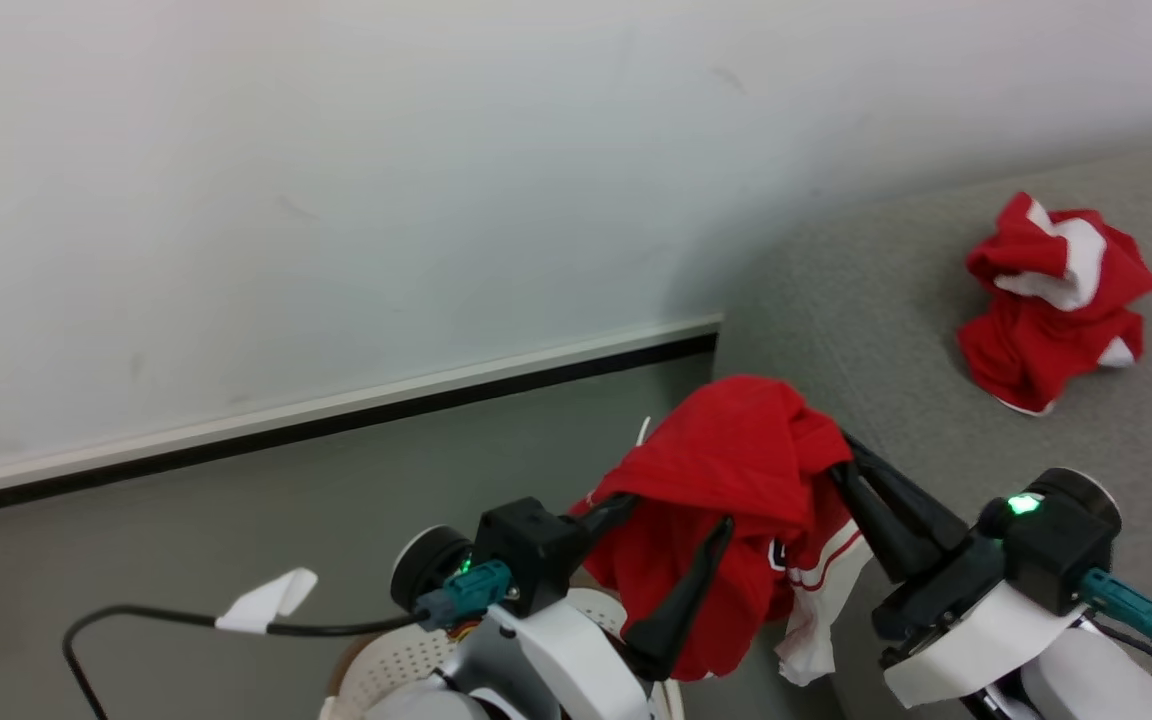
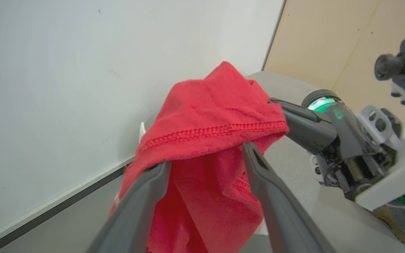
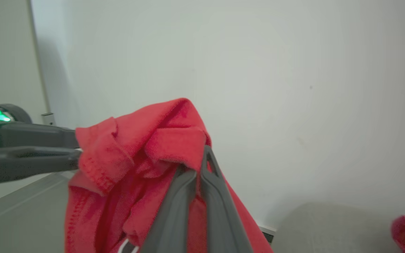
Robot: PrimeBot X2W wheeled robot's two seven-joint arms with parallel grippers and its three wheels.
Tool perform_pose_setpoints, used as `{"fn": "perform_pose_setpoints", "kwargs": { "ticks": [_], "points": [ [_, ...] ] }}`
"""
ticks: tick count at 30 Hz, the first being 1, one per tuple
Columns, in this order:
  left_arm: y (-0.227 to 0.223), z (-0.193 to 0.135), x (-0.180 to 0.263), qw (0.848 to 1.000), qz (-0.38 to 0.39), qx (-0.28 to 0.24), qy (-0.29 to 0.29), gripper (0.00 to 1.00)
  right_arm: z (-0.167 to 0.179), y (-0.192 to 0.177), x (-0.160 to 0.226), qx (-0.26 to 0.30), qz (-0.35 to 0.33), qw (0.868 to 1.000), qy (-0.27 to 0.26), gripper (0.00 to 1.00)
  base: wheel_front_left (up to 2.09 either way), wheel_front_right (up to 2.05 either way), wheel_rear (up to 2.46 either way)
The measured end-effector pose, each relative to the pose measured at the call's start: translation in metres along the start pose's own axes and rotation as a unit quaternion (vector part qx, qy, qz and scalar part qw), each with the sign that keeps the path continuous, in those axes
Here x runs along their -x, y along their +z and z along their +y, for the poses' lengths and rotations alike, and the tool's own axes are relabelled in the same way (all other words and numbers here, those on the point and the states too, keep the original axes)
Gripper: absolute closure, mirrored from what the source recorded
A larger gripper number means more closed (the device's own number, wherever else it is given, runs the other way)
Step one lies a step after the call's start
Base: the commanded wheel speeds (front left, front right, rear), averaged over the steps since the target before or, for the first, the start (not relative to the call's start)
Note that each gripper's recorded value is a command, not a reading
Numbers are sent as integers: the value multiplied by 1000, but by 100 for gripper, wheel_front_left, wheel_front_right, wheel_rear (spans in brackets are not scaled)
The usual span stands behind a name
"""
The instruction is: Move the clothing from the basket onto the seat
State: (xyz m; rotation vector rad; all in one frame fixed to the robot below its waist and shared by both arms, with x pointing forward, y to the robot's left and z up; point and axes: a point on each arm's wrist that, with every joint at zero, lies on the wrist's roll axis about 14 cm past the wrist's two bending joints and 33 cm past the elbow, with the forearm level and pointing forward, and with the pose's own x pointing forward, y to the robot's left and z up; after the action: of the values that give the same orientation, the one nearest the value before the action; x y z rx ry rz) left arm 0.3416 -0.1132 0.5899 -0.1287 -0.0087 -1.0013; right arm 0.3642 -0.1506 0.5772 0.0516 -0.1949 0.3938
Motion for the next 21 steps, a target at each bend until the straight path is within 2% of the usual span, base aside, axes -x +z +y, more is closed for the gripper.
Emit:
{"fn": "perform_pose_setpoints", "kwargs": {
  "ticks": [4, 9, 15, 17, 21],
  "points": [
    [-9, -21, -21, 999, 9, 6, -48, 0, -44, 14, 24, 17, -12, 997, -77, 100, 0, 0, 0],
    [-22, -32, -42, 996, 19, 12, -89, 0, -96, 24, 49, 38, -13, 986, -163, 100, 0, 0, 0],
    [-42, -19, -61, 994, 38, 18, -102, 0, -148, 31, 47, 68, -10, 972, -223, 100, 0, 0, 0],
    [-56, -3, -71, 994, 47, 24, -101, 0, -181, 35, 34, 92, -7, 965, -247, 100, 0, 0, 0],
    [-70, 18, -81, 994, 53, 29, -92, 0, -214, 39, 14, 105, -11, 958, -266, 100, 0, 0, 0]
  ]
}}
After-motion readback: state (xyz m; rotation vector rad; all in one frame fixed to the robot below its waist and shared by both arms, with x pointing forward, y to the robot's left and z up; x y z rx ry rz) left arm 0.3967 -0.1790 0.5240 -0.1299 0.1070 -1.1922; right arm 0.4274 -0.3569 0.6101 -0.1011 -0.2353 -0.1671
